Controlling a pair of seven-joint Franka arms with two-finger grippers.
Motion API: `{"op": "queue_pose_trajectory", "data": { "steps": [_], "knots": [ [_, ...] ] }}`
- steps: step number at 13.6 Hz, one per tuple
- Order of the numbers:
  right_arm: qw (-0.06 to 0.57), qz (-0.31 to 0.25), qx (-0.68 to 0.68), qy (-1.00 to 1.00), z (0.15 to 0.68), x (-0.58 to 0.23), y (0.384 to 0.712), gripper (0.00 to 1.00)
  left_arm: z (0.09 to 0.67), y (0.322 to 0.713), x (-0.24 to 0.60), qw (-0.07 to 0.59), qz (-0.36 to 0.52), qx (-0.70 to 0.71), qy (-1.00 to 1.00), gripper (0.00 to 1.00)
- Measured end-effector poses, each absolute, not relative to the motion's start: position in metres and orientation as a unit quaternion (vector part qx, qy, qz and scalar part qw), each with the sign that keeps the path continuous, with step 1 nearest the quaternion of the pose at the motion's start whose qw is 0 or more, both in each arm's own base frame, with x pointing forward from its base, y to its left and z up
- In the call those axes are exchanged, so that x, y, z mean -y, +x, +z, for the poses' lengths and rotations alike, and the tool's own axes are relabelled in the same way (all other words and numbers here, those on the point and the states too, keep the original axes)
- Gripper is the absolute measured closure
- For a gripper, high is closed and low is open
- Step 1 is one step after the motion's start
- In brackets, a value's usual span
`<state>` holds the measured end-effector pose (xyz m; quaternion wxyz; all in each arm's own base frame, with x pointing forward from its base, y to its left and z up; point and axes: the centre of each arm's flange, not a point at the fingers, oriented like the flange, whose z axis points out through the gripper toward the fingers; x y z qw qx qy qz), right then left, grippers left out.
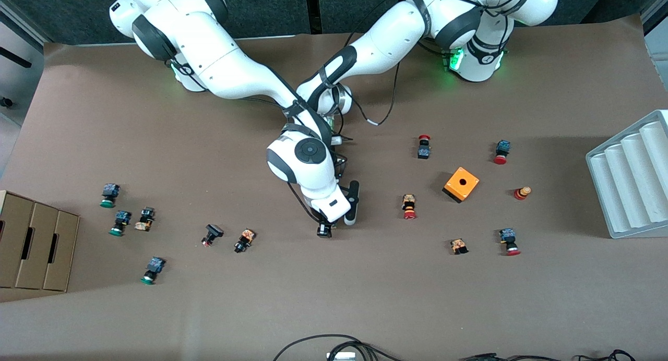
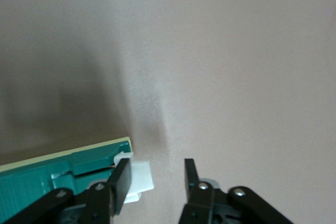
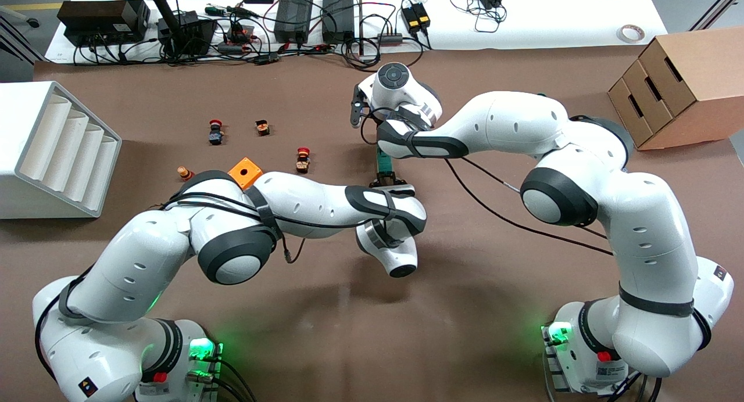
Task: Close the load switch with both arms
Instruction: 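Push the white handle fully down onto the contacts with the right gripper, then lift the right gripper away while the left gripper releases the base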
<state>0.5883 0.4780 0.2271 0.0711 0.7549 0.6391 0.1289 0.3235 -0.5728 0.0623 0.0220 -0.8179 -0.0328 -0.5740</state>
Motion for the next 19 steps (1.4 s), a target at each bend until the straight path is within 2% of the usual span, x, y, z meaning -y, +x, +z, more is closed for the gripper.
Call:
{"op": "queue_pose_trajectory", "data": {
  "steps": [5, 9, 11, 14, 15, 19],
  "knots": [
    [0.073, 0.13, -0.634, 0.759, 0.248, -0.478, 0.592, 0.0, 0.062, 0.324, 0.573, 0.022, -0.574, 0.033, -0.818, 0.53],
    [0.047, 0.127, -0.596, 0.792, 0.319, -0.471, 0.595, 0.0, 0.063, 0.328, 0.572, 0.022, -0.574, 0.036, -0.817, 0.49],
    [0.034, 0.121, -0.545, 0.829, 0.379, -0.454, 0.597, 0.0, 0.067, 0.339, 0.572, 0.019, -0.576, 0.042, -0.816, 0.34],
    [0.006, 0.111, -0.458, 0.882, 0.455, -0.424, 0.591, 0.0, 0.071, 0.345, 0.574, 0.016, -0.577, 0.047, -0.815, 0.03],
    [0.001, 0.115, -0.44, 0.89, 0.468, -0.414, 0.595, 0.0, 0.072, 0.345, 0.575, 0.015, -0.577, 0.047, -0.815, 0.0],
    [-0.009, 0.125, -0.342, 0.931, 0.485, -0.364, 0.622, 0.0, 0.077, 0.344, 0.578, 0.047, -0.56, 0.032, -0.826, 0.0]
  ]
}}
